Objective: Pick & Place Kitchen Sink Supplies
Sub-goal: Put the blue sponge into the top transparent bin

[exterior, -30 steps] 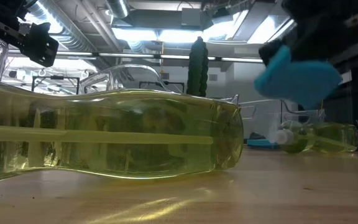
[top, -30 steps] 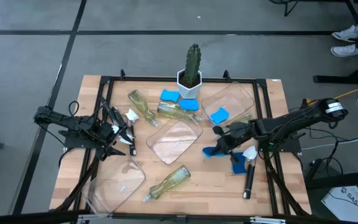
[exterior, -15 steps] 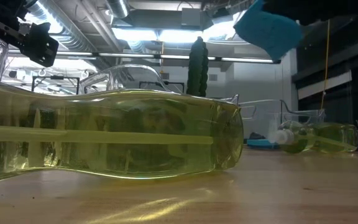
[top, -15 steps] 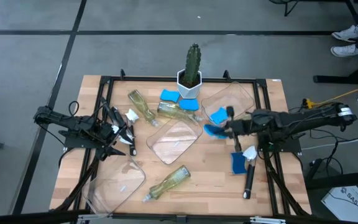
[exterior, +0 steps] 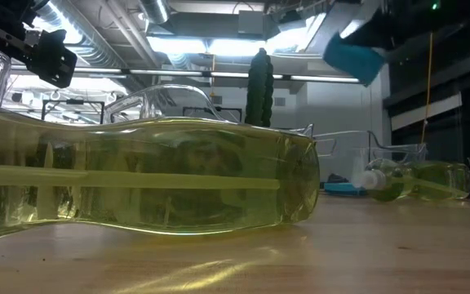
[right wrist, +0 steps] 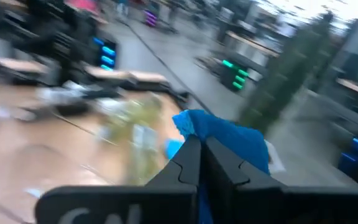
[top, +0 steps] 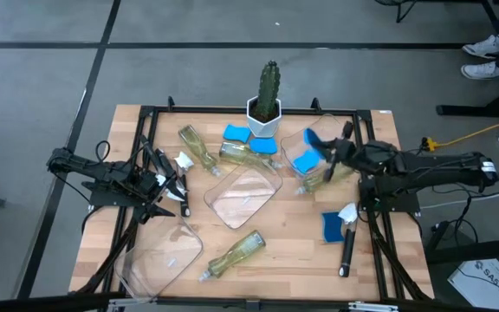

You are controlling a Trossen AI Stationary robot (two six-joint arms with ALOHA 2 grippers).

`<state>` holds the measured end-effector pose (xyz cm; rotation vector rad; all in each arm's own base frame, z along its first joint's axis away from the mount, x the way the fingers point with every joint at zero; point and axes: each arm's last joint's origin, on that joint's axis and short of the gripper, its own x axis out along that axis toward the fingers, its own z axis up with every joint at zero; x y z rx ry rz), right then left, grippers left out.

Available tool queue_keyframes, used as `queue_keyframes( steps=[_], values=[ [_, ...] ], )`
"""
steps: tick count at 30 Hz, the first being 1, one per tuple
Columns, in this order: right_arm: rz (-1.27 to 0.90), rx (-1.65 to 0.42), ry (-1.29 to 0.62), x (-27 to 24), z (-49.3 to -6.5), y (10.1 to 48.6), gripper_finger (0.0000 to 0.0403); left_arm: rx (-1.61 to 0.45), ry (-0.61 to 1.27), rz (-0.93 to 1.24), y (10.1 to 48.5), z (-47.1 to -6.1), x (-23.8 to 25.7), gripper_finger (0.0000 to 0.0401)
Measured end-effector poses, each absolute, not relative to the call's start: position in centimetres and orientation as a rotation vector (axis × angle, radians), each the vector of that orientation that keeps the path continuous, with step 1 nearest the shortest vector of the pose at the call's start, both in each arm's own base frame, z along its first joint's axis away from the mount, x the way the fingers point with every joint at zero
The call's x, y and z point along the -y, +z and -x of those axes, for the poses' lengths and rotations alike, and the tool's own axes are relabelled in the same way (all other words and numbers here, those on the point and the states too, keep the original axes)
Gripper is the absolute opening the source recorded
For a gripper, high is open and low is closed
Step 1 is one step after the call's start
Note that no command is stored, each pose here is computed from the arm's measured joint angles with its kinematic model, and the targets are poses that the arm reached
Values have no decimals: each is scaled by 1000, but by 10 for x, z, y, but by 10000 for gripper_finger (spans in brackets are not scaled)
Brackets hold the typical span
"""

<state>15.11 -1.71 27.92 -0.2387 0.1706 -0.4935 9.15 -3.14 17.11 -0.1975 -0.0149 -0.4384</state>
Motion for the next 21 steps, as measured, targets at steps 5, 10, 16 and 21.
queue_keyframes(
  steps=[5, 10, 16, 21],
  values=[
    [222, -274, -644, 26, -147, 270, 12, 15, -439, 198, 171, -92, 31, 281],
    [162, -345, -700, 33, -144, 261, 12, 15, -439, 198, 171, -92, 31, 281],
    [138, -416, -732, 37, -141, 254, 13, 15, -439, 198, 171, -92, 31, 281],
    [135, -418, -747, 39, -140, 254, 14, 15, -439, 198, 171, -92, 31, 281]
  ],
)
